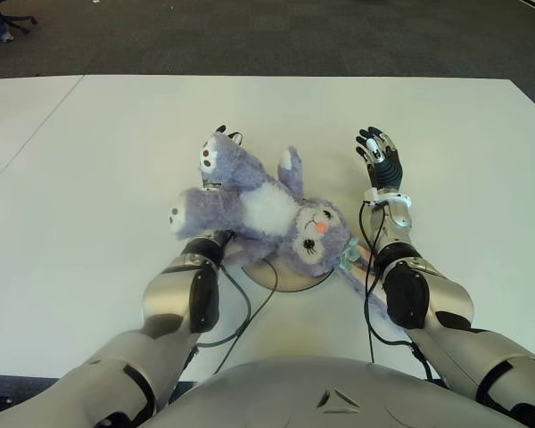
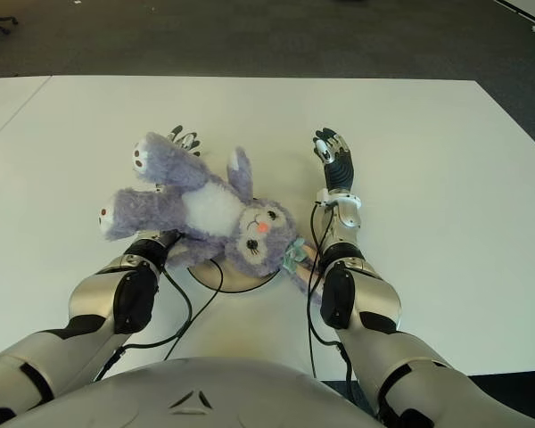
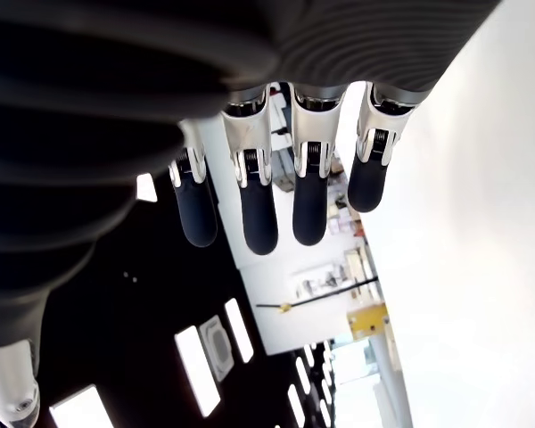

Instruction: Put the doll into the plate.

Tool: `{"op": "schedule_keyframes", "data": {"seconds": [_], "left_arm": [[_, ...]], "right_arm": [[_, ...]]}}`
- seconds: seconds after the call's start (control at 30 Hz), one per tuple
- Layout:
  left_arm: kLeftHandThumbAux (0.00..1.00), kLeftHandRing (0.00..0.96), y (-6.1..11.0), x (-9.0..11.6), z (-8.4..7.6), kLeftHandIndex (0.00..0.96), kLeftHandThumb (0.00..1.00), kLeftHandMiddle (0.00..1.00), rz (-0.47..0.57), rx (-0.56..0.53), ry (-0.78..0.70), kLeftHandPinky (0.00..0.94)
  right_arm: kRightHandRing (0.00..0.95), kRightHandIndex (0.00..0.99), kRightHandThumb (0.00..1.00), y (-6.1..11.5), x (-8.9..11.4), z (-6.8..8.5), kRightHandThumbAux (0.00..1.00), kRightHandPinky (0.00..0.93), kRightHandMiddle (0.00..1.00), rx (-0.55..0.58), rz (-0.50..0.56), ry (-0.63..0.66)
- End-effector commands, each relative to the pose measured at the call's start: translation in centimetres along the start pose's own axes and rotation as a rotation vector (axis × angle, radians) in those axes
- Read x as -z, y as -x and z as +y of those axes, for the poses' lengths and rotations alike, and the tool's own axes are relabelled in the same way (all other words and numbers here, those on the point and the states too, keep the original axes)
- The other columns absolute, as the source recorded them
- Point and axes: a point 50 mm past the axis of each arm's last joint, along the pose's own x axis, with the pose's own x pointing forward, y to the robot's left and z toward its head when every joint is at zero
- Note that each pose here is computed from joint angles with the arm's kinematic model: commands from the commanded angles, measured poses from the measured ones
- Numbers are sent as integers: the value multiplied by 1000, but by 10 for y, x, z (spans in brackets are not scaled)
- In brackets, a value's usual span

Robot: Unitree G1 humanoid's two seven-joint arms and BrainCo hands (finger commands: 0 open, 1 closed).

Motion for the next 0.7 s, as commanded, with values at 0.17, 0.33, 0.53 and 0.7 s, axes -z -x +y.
{"op": "schedule_keyframes", "data": {"seconds": [0.17, 0.33, 0.53, 0.7], "left_arm": [[524, 237, 74, 93, 40, 118, 0, 243, 423, -150, 78, 222], [532, 224, 74, 93, 40, 127, 0, 239, 419, -145, 86, 203], [532, 226, 75, 93, 40, 124, 0, 240, 420, -141, 85, 198], [525, 222, 74, 93, 39, 113, 0, 233, 419, -138, 77, 185]], "right_arm": [[227, 236, 0, 94, 97, -12, 613, 172, 270, 147, 397, -110], [260, 250, 0, 95, 98, -14, 639, 199, 294, 160, 411, -119], [262, 254, 0, 94, 97, -15, 654, 193, 295, 163, 410, -131], [263, 260, 0, 93, 97, -16, 668, 194, 297, 164, 410, -140]]}}
